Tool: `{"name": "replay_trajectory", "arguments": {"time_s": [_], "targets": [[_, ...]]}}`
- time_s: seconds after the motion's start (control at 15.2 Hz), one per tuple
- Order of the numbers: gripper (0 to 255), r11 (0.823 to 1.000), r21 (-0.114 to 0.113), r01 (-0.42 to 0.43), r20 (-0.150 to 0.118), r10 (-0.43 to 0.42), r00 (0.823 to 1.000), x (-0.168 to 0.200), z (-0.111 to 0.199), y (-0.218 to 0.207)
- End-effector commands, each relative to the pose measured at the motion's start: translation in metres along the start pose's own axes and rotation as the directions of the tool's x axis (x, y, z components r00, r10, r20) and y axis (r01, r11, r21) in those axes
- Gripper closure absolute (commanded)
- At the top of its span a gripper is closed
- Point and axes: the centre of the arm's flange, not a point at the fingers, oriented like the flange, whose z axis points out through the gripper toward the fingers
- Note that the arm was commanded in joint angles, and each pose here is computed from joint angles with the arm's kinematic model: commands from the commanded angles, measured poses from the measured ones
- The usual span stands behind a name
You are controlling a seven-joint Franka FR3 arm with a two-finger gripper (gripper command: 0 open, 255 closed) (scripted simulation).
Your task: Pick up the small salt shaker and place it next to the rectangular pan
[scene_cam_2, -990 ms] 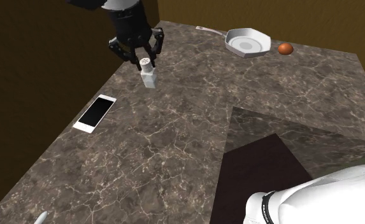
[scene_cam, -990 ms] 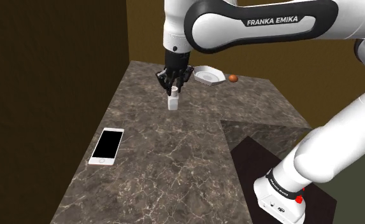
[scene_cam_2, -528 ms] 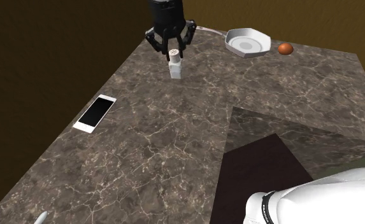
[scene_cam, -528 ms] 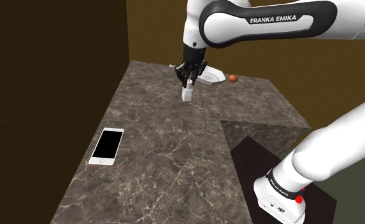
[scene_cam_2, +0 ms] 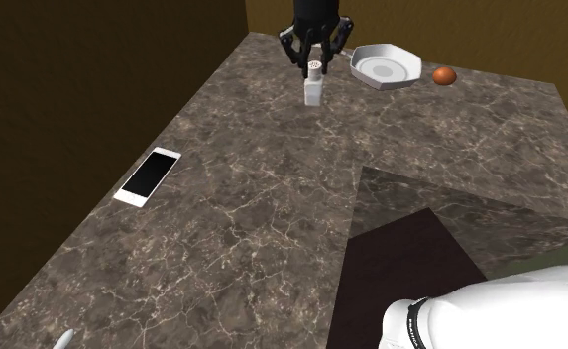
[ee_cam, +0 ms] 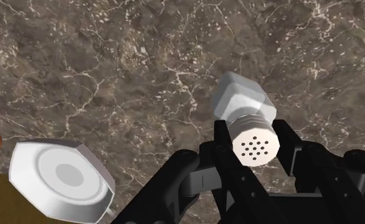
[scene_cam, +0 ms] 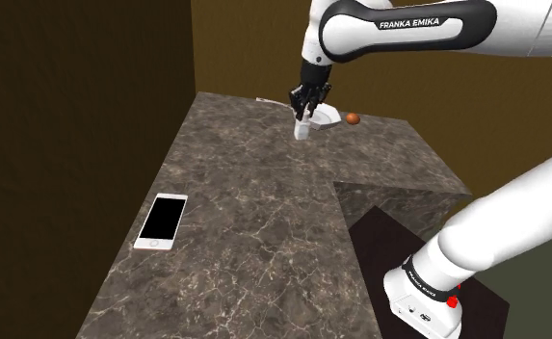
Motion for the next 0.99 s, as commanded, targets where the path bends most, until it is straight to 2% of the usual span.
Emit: {"name": "replay_trajectory", "arguments": {"time_s": [0.0, 0.92], "targets": [[255, 1.0, 0.0, 0.002, 0.0, -0.002, 1.0, 0.005, 0.001, 0.026], [255, 1.0, 0.0, 0.002, 0.0, -0.002, 1.0, 0.056, 0.023, 0.202]]}}
